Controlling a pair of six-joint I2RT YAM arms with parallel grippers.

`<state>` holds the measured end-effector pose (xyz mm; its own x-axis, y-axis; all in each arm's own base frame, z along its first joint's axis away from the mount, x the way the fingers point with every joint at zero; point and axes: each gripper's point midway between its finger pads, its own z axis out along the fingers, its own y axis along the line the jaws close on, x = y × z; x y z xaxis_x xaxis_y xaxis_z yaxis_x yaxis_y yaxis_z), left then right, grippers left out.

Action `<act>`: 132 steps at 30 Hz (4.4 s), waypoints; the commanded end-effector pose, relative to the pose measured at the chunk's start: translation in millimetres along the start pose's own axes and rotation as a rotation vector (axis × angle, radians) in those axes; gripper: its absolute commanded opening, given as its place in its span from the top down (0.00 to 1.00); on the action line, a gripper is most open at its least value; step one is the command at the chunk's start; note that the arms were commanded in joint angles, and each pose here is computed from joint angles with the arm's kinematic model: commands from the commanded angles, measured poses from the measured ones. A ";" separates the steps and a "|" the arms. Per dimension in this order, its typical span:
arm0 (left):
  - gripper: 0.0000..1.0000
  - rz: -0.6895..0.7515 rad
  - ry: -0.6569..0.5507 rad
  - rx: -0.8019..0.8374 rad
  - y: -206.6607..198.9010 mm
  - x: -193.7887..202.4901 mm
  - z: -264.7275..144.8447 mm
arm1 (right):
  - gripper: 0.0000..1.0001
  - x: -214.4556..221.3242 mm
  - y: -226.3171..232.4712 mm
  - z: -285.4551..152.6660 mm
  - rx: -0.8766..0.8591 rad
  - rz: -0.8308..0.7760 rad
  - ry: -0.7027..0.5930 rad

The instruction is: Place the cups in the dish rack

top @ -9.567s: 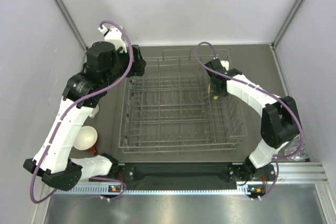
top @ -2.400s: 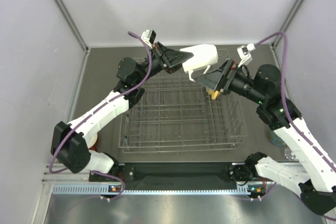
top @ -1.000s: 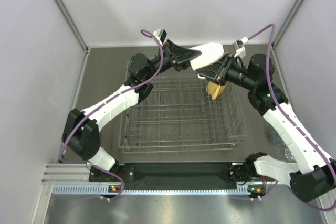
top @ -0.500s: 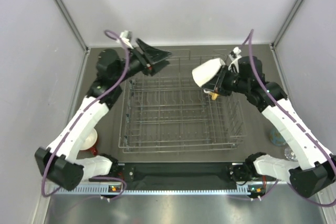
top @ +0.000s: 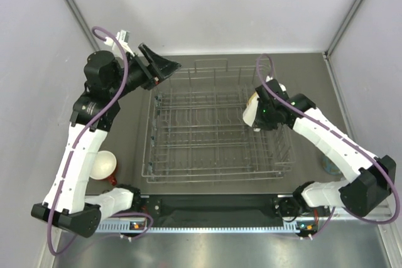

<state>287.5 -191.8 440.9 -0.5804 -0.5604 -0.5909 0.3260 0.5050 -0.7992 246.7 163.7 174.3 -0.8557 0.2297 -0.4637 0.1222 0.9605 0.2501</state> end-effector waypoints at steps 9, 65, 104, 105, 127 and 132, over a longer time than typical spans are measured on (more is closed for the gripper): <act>0.26 0.065 0.010 -0.075 16.3 -10.0 -9.3 | 1.00 -0.6 -29.3 14.3 0.196 0.001 -0.080; 0.27 0.020 0.011 -0.097 32.1 -13.8 -8.6 | 1.00 15.2 -45.4 30.8 0.251 -0.268 -0.120; 0.27 0.003 0.010 -0.089 35.1 -15.5 -6.8 | 1.00 26.1 -52.2 49.3 0.229 -0.351 -0.120; 0.27 0.003 0.009 -0.090 35.4 -15.9 -6.9 | 1.00 25.5 -51.6 49.9 0.228 -0.349 -0.120; 0.27 -0.018 0.000 -0.099 38.9 -15.1 -9.2 | 0.91 40.2 -41.5 54.5 0.108 -0.290 -0.110; 0.27 -0.030 0.001 -0.094 38.2 -13.7 -9.9 | 0.73 43.8 -43.1 57.2 0.114 -0.283 -0.094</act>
<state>305.0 -159.4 403.8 -0.6218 -0.5659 -0.5414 0.1876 0.5635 -0.8045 226.7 118.0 89.4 -0.8269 -0.0722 -0.5576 -0.0224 0.9952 -0.0957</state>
